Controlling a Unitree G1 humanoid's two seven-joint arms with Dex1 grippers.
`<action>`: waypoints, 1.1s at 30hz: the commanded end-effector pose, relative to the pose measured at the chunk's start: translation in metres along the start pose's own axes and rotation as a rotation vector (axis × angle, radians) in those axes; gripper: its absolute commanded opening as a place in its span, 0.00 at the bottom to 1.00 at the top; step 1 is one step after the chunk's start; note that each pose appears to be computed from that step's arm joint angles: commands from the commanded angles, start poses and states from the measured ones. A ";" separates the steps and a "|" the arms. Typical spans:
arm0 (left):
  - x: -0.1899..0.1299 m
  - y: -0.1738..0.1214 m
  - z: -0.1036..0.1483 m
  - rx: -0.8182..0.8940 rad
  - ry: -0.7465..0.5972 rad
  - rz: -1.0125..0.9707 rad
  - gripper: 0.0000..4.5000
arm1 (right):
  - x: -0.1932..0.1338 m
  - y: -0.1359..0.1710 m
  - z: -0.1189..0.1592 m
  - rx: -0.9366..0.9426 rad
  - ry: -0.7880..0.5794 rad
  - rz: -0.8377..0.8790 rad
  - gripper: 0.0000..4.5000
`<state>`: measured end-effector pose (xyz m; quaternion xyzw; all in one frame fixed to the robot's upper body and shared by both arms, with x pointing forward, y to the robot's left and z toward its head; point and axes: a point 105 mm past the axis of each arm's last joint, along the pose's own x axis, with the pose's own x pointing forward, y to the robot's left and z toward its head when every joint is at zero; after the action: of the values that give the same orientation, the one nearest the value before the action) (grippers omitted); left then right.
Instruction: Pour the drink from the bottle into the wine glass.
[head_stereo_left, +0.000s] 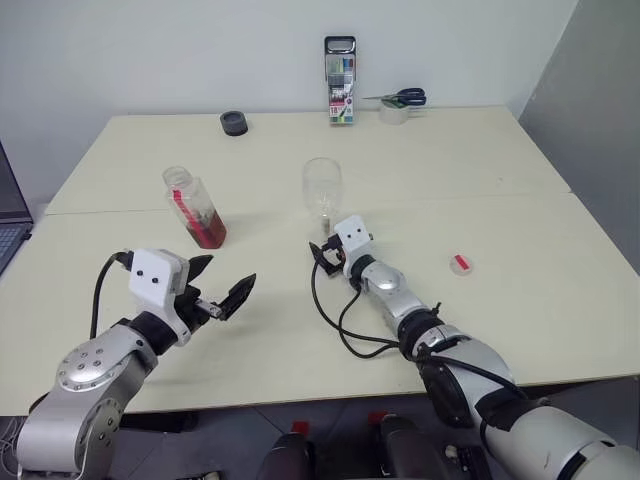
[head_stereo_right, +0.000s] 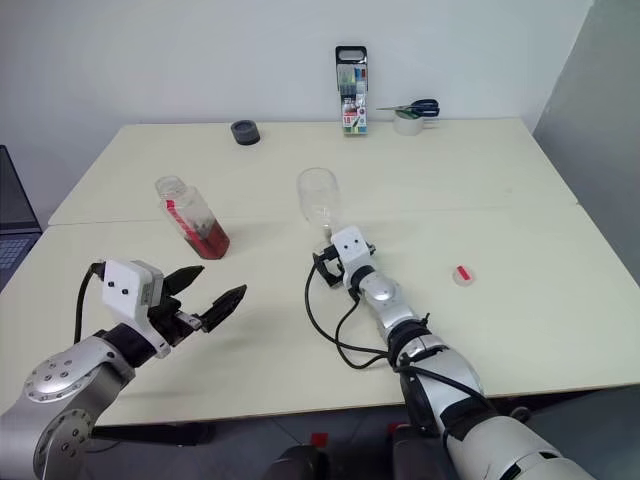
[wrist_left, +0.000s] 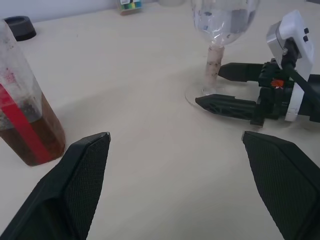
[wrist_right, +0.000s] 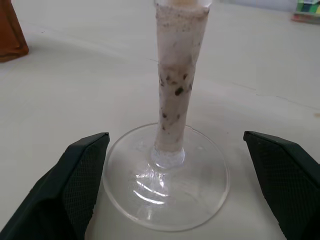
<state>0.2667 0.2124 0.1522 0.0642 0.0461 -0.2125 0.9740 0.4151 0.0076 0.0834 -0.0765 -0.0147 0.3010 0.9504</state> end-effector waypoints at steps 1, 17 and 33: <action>-0.001 0.009 0.008 0.030 -0.033 0.024 1.00 | -0.015 -0.018 0.015 -0.003 -0.115 0.015 0.99; 0.004 0.085 -0.010 0.055 -0.059 0.401 1.00 | -0.156 -0.005 0.124 -0.115 -0.175 0.521 0.99; 0.041 0.103 0.012 0.093 -0.116 0.351 1.00 | -0.163 -0.002 0.164 -0.028 -0.163 0.551 0.99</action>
<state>0.3455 0.2887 0.1573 0.0875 -0.0120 -0.0390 0.9953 0.2729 -0.0631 0.2330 -0.0687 -0.0469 0.5581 0.8256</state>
